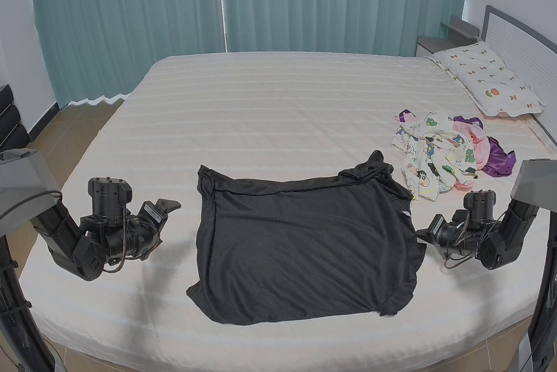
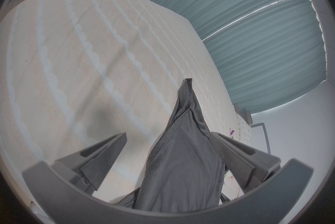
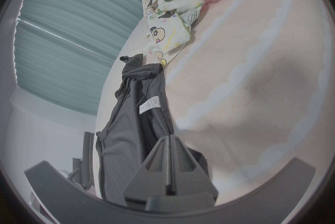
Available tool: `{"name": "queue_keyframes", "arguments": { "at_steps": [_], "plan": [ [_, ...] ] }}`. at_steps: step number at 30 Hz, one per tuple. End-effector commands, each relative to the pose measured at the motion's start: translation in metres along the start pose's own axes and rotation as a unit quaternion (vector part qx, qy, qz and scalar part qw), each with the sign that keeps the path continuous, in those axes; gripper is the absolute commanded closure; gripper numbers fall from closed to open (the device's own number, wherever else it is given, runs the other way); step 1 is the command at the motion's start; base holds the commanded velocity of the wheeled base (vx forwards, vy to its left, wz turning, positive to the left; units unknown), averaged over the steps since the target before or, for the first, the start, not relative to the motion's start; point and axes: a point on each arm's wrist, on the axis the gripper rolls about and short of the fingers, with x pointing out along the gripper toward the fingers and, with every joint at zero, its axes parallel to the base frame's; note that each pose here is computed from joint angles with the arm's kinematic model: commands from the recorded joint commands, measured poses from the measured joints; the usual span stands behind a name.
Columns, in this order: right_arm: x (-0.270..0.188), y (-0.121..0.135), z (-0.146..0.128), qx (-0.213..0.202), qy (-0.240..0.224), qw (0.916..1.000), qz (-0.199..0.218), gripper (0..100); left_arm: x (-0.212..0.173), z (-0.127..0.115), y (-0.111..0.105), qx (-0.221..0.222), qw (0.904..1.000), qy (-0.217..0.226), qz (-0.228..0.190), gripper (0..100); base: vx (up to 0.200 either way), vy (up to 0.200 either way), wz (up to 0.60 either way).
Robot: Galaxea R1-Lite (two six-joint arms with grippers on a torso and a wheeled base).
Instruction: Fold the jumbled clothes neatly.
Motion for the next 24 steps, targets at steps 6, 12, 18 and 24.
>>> {"name": "queue_keyframes", "arguments": {
  "at_steps": [6, 12, 18, 24],
  "plan": [
    [-0.027, -0.023, 0.019, -0.041, -0.039, 0.9977, -0.037, 100, -0.002, -0.001, 0.000, 0.000, 1.0000, 0.001, 0.001, 0, 0.000, 0.000, 0.00],
    [-0.034, -0.035, 0.033, -0.033, -0.065, 0.9961, -0.051, 100, -0.003, -0.003, 0.000, 0.001, 1.0000, 0.005, 0.003, 0, 0.000, 0.000, 0.00],
    [-0.037, -0.043, 0.037, -0.037, -0.071, 0.9949, -0.062, 100, -0.003, -0.004, 0.002, 0.001, 1.0000, 0.007, 0.006, 0, 0.000, 0.000, 0.00],
    [-0.039, -0.047, 0.057, -0.044, -0.103, 0.9919, -0.061, 100, -0.004, -0.005, 0.003, 0.000, 0.9999, 0.008, 0.008, 0, 0.000, 0.000, 0.00]
  ]
}}
